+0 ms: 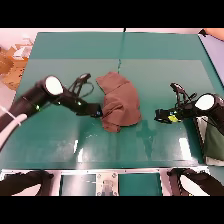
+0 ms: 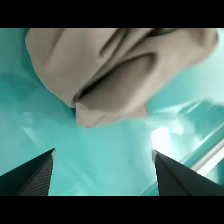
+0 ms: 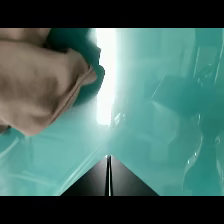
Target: Fold the shirts.
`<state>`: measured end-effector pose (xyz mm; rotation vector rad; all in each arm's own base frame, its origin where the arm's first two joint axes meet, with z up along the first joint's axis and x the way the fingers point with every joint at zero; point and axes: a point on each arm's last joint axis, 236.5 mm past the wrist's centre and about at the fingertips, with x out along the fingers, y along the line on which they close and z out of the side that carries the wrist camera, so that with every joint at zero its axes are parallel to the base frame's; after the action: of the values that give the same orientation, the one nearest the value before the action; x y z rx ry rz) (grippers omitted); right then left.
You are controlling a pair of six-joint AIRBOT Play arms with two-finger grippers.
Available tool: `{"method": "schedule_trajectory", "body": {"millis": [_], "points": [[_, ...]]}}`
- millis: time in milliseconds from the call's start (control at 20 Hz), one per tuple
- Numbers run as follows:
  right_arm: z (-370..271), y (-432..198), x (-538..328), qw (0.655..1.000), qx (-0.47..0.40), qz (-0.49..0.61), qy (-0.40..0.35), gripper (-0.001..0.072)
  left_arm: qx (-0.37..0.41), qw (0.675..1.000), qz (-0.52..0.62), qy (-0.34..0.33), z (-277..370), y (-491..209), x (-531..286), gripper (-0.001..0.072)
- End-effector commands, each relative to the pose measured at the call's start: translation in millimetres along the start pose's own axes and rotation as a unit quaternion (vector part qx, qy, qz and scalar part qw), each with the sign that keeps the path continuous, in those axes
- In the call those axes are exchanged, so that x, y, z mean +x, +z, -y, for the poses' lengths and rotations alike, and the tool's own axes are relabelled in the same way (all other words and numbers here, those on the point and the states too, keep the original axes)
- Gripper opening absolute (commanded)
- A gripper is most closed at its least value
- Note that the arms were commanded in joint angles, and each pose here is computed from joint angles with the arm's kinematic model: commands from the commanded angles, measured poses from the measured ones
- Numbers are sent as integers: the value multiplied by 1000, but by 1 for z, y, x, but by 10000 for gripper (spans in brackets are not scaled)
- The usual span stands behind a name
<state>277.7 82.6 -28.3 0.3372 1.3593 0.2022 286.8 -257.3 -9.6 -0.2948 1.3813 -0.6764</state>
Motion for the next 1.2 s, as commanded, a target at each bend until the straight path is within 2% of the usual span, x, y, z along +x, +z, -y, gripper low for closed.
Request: {"method": "schedule_trajectory", "body": {"millis": [0,100,150,200,250,300,350,400,450,650,700,750,900,1150], "points": [[0,15,-1,999,0,33,0,17,-82,995,41,-32,-15,-8,44,716],[0,20,-1,999,1,43,0,42,-87,995,36,-45,-6,-13,67,715],[0,25,0,999,2,52,0,159,-84,995,35,-47,-2,-15,80,715],[1,29,1,998,3,58,0,241,-88,994,34,-47,0,-17,91,715],[1,32,2,998,4,63,0,241,-94,994,32,-44,0,-19,100,713],[2,35,3,998,6,67,0,243,-99,994,27,-43,-2,-21,105,550],[1,37,5,998,9,69,2,273,-96,994,23,-42,-4,-23,106,331],[1,38,7,997,12,70,3,274,-92,995,22,-43,-3,-23,106,130],[1,40,10,997,18,71,8,283,-84,995,21,-44,-1,-21,105,27],[-6,49,24,994,77,67,49,311,-12,999,-9,-29,2,-21,94,26],[-4,56,26,991,95,75,59,384,-9,999,-33,-25,-3,-25,86,26],[-3,64,27,989,100,81,68,421,-8,998,-58,-22,-11,-29,75,26],[-15,86,38,986,94,79,109,426,-30,995,-94,16,-56,-30,35,26],[-43,118,74,977,105,56,180,426,-74,985,-83,133,-149,-35,-38,26]]}}
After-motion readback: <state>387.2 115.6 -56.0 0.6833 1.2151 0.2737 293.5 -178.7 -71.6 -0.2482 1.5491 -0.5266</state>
